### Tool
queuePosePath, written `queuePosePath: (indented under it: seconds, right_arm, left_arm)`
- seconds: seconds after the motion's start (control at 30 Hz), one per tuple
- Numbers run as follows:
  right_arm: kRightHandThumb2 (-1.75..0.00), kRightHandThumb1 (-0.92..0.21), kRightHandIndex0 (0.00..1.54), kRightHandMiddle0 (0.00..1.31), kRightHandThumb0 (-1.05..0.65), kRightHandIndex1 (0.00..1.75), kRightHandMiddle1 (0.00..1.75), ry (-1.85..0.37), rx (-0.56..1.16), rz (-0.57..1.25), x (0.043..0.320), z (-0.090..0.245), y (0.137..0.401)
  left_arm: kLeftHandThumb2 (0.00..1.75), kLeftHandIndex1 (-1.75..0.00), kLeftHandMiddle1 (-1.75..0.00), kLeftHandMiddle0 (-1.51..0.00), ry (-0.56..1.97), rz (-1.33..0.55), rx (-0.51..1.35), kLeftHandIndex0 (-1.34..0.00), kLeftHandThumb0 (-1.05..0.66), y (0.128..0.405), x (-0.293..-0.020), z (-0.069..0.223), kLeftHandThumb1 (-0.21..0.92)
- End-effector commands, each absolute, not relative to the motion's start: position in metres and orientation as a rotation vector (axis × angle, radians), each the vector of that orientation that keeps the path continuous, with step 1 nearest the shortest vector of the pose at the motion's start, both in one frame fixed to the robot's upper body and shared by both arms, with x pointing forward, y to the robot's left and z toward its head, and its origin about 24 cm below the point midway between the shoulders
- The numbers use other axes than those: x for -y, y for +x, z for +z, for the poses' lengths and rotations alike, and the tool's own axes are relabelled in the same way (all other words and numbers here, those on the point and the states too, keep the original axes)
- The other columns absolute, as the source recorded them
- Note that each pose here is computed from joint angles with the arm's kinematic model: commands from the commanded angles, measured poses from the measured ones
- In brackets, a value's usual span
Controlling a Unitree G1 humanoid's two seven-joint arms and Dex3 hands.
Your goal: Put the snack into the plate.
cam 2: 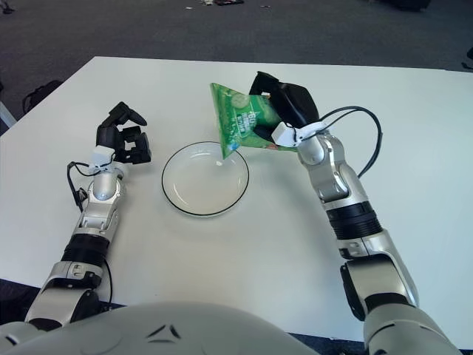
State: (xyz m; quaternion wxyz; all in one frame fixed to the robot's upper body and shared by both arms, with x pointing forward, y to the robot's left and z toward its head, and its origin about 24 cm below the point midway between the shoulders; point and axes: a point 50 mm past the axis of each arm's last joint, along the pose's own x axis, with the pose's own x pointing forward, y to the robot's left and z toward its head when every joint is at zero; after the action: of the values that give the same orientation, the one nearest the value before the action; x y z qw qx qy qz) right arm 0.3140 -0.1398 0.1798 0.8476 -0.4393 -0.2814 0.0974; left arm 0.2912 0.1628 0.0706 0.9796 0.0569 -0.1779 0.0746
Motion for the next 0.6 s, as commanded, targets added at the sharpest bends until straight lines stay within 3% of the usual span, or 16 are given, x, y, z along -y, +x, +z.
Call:
queuePosePath:
  seconds: [0.0, 0.23, 0.57]
  right_arm:
    - [-1.71, 0.03, 0.89, 0.63, 0.00, 1.72, 1.75, -0.871, 0.714, 0.253, 0.120, 0.206, 0.311]
    - [-1.71, 0.03, 0.89, 0.64, 0.00, 1.72, 1.75, -0.861, 0.781, 0.368, 0.089, 0.218, 0.308]
    - [-1.70, 0.04, 0.92, 0.64, 0.00, 1.65, 1.75, -0.840, 0.765, 0.476, 0.071, 0.215, 0.302]
  left_arm:
    - [1.44, -1.75, -1.75, -1.36, 0.088, 0.181, 0.064, -0.69, -0.52, 0.252, -0.165, -0.003, 0.22]
    - [1.44, -1.75, -1.75, -1.37, 0.078, 0.177, 0.066, -0.69, -0.52, 0.253, -0.162, -0.004, 0.22]
    - [1.43, -1.75, -1.75, -1.36, 0.083, 0.196, 0.064, -0.69, -0.52, 0.253, -0.160, -0.004, 0.22]
